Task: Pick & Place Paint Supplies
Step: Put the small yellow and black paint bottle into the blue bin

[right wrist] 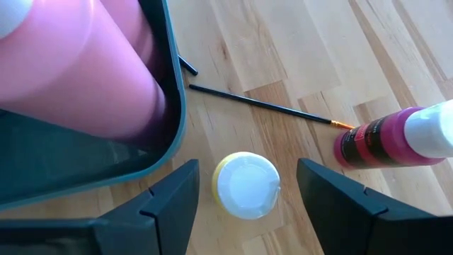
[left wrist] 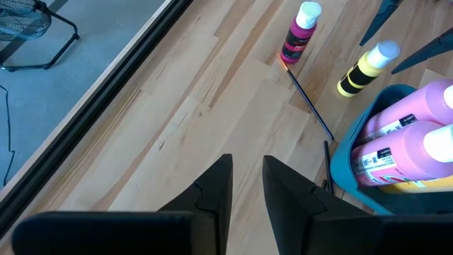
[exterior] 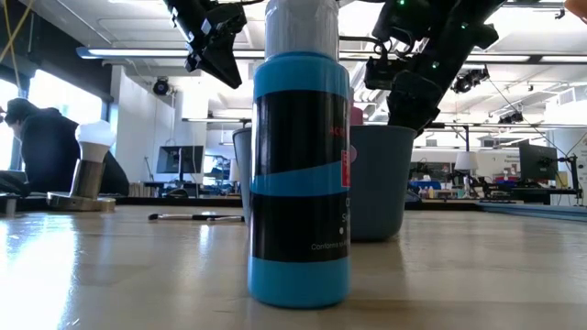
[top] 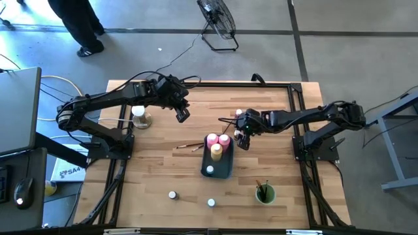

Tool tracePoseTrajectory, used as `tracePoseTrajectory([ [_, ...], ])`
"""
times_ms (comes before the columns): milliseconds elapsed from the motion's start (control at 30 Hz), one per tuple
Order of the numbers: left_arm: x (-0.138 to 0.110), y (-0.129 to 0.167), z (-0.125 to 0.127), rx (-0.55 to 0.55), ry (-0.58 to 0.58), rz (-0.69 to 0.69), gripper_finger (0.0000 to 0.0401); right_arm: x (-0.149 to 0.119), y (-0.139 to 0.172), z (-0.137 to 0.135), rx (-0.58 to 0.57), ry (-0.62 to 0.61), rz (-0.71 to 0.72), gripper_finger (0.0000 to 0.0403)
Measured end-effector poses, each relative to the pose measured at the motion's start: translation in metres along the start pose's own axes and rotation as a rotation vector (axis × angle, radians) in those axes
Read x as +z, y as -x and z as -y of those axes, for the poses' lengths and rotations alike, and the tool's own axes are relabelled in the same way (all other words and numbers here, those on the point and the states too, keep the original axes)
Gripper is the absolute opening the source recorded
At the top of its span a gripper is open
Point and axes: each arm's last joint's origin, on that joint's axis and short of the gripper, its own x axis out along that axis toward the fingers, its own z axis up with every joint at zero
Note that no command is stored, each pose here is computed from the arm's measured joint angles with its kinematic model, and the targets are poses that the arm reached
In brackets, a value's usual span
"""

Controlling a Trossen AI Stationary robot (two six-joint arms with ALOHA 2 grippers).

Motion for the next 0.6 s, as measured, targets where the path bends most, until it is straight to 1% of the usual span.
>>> tracePoseTrajectory([
  [467,0.0,0.0,0.0,0.0,0.0,0.0,0.0077,0.0,0.0001,0.0,0.0,0.0,0.0,0.0231],
  [600,0.0,0.0,0.0,0.0,0.0,0.0,0.0077,0.0,0.0001,0.0,0.0,0.0,0.0,0.0222],
])
